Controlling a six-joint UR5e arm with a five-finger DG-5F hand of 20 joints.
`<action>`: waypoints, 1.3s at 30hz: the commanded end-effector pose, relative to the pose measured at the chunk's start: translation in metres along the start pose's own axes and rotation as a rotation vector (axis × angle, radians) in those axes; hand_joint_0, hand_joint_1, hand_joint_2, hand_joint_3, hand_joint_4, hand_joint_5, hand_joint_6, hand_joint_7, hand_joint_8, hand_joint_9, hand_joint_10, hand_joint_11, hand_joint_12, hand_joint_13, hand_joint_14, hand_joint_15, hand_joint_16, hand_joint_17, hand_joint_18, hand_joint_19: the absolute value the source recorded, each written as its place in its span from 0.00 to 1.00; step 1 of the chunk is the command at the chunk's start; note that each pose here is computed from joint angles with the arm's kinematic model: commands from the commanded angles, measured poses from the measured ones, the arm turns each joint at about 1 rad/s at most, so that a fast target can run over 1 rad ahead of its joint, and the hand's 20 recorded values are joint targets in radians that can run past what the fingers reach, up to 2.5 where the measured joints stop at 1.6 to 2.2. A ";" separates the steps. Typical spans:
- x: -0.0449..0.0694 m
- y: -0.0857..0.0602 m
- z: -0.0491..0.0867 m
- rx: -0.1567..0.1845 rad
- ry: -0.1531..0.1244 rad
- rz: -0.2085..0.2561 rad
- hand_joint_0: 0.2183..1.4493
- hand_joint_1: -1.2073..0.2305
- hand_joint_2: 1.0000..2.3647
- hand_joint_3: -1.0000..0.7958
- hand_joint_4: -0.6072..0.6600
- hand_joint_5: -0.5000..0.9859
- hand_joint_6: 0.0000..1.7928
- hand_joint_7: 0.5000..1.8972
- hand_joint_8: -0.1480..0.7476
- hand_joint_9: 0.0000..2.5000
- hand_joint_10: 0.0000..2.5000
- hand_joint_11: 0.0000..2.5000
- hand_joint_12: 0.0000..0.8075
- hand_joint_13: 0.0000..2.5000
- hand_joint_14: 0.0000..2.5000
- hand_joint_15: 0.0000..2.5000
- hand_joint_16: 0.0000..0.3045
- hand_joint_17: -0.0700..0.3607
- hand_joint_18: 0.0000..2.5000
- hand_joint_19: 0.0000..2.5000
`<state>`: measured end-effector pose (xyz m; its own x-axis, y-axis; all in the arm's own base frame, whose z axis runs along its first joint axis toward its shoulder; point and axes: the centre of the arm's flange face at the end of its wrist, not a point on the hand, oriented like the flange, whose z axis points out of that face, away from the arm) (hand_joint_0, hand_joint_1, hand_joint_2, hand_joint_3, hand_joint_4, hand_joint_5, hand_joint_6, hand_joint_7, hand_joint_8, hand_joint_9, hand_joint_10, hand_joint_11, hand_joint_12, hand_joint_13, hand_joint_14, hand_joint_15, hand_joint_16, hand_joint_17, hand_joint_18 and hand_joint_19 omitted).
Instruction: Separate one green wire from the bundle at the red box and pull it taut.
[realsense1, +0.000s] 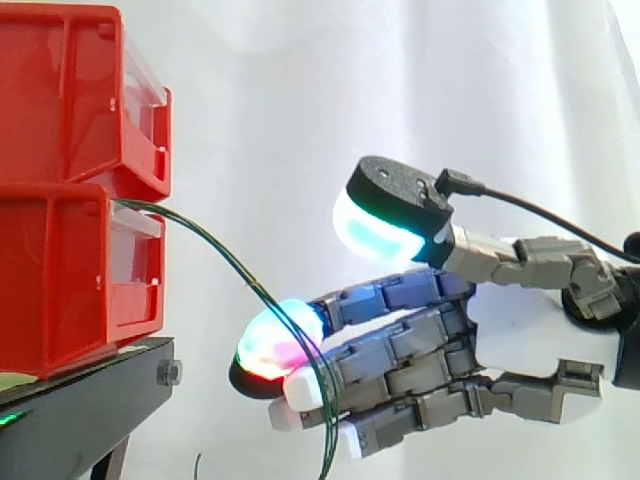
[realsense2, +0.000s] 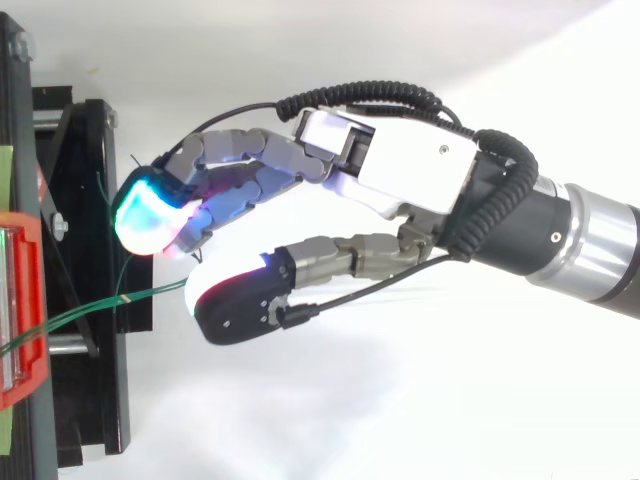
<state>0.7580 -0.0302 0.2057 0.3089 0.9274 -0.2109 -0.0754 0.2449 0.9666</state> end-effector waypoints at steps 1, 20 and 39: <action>0.007 0.006 0.006 -0.005 0.007 -0.012 0.29 0.45 0.00 0.31 0.77 0.23 0.28 0.26 0.55 0.34 0.00 0.13 0.42 0.25 0.00 0.06 0.16 0.42 0.28 0.13; 0.025 0.001 0.009 0.042 0.040 0.036 0.31 0.43 0.01 0.33 0.76 0.26 0.28 0.39 0.54 0.36 0.00 0.14 0.42 0.27 0.00 0.07 0.16 0.42 0.29 0.14; 0.046 0.023 0.013 0.011 0.057 0.039 0.33 0.40 0.01 0.38 0.67 0.27 0.28 0.64 0.54 0.36 0.00 0.15 0.41 0.28 0.00 0.08 0.16 0.41 0.30 0.14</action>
<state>0.7826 0.0121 0.2194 0.2532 0.9502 -0.1816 -0.0742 0.2062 0.9757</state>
